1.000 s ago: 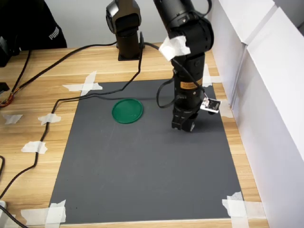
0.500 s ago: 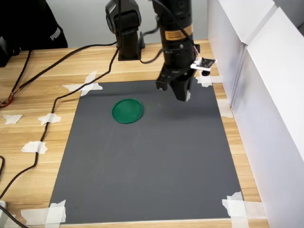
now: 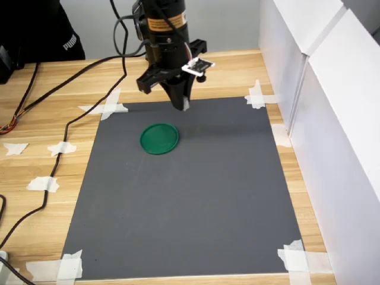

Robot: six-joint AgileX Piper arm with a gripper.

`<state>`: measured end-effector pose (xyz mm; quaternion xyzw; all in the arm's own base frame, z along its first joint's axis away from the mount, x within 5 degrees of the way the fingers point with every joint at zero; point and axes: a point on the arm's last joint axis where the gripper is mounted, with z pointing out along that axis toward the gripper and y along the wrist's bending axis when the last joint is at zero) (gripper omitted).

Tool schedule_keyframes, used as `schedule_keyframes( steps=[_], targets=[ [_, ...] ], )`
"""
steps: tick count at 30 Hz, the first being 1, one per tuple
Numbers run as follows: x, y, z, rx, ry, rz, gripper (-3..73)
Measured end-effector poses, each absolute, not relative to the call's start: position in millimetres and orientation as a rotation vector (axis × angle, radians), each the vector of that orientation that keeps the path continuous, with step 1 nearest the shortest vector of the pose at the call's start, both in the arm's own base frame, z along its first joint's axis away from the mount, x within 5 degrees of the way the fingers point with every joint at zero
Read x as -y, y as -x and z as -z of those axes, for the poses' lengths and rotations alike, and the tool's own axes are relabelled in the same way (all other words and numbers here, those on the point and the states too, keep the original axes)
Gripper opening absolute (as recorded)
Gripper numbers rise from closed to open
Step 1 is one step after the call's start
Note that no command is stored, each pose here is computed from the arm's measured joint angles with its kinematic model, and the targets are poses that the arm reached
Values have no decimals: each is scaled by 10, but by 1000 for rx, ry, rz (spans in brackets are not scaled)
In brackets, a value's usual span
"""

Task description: Grasp a white terminal and put it on the green lid.

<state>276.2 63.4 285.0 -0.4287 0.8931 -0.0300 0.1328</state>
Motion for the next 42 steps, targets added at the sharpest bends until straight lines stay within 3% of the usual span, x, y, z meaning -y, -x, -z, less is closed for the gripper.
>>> schedule_keyframes(
  steps=[13, 20, 26, 35, 42],
  targets=[
    [-315, -2649, -2423, -2642, 1247, 180, 88],
    [-302, -2584, -2219, -2626, 1258, 193, 88],
    [-308, -2601, -2186, -2587, 1242, 205, 88],
    [-315, -2661, -2017, -2656, 1216, 179, 88],
    [-292, -2695, -2008, -2645, 1191, 214, 88]
  ],
)
